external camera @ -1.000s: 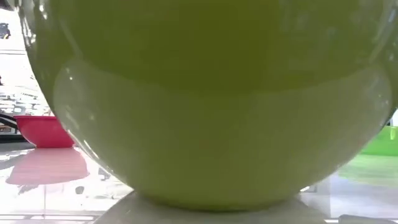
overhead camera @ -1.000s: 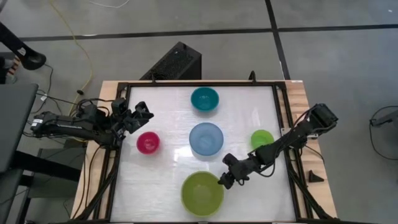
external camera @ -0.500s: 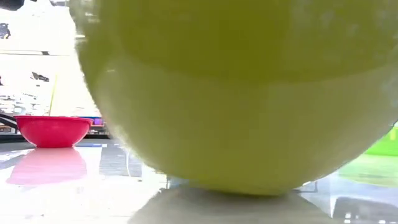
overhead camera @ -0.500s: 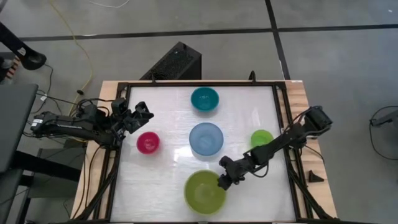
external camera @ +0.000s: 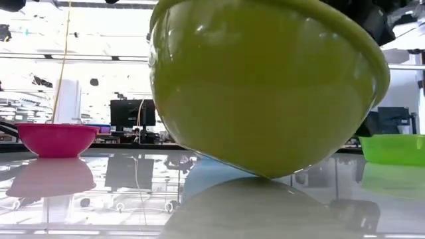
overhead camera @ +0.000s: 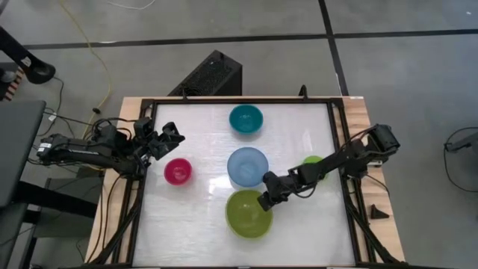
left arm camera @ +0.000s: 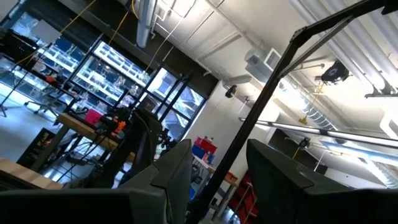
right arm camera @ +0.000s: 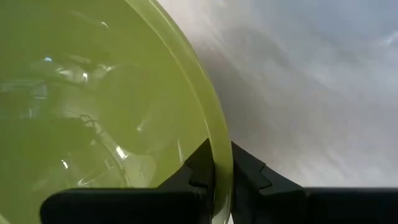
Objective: Nest bowls inside each other
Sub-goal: Prepare the light green bowl
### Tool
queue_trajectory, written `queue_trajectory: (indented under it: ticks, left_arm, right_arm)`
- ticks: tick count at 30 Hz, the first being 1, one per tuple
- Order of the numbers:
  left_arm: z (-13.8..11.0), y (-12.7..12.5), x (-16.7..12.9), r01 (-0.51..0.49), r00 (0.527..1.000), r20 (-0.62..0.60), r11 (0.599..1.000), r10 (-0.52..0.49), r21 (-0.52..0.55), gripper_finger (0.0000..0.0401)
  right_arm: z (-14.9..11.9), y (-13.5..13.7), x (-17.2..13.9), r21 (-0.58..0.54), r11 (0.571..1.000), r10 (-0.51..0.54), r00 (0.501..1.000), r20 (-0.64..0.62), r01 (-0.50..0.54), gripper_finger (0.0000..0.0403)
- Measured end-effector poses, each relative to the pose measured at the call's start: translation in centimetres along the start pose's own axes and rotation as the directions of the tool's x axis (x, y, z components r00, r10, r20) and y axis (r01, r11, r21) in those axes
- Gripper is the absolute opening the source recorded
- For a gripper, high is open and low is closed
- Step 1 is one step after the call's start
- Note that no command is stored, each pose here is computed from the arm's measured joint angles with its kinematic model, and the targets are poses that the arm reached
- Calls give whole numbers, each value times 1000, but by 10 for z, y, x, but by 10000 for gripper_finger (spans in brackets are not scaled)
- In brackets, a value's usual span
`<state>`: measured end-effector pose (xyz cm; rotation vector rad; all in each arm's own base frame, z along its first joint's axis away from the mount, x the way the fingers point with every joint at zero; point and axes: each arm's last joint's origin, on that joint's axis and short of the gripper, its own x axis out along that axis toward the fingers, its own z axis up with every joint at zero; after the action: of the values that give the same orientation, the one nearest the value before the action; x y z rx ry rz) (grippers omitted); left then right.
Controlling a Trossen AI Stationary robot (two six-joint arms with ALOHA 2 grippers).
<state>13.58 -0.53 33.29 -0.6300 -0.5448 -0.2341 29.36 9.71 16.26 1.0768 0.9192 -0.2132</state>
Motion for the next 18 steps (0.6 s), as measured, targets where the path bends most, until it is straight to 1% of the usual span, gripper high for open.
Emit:
queue_trajectory:
  ticks: [4, 7, 9, 12, 15, 18]
  left_arm:
    - [0, 0, 0, 0, 1000, 0, 1000, 0, -2, 141]
    - [0, 0, 0, 0, 1000, 0, 1000, 0, -1, 141]
    - [0, 0, 0, 0, 1000, 0, 1000, 0, -1, 141]
    - [0, 0, 0, 0, 1000, 0, 1000, 0, 3, 141]
    - [0, 0, 0, -1, 1000, 0, 1000, 1, 6, 141]
    - [0, 0, 0, -4, 1000, 3, 1000, 4, 22, 141]
  right_arm:
    - [4, 6, -13, -43, 998, 43, 999, 24, -42, 67]
    - [6, 13, -28, -66, 994, 88, 994, 65, -83, 83]
    - [7, 17, -39, -71, 992, 107, 989, 98, -101, 102]
    - [7, 19, -55, -68, 992, 114, 987, 114, -106, 138]
    - [6, 17, -64, -58, 995, 90, 990, 109, -84, 172]
    - [5, 15, -67, -57, 996, 74, 992, 103, -68, 198]
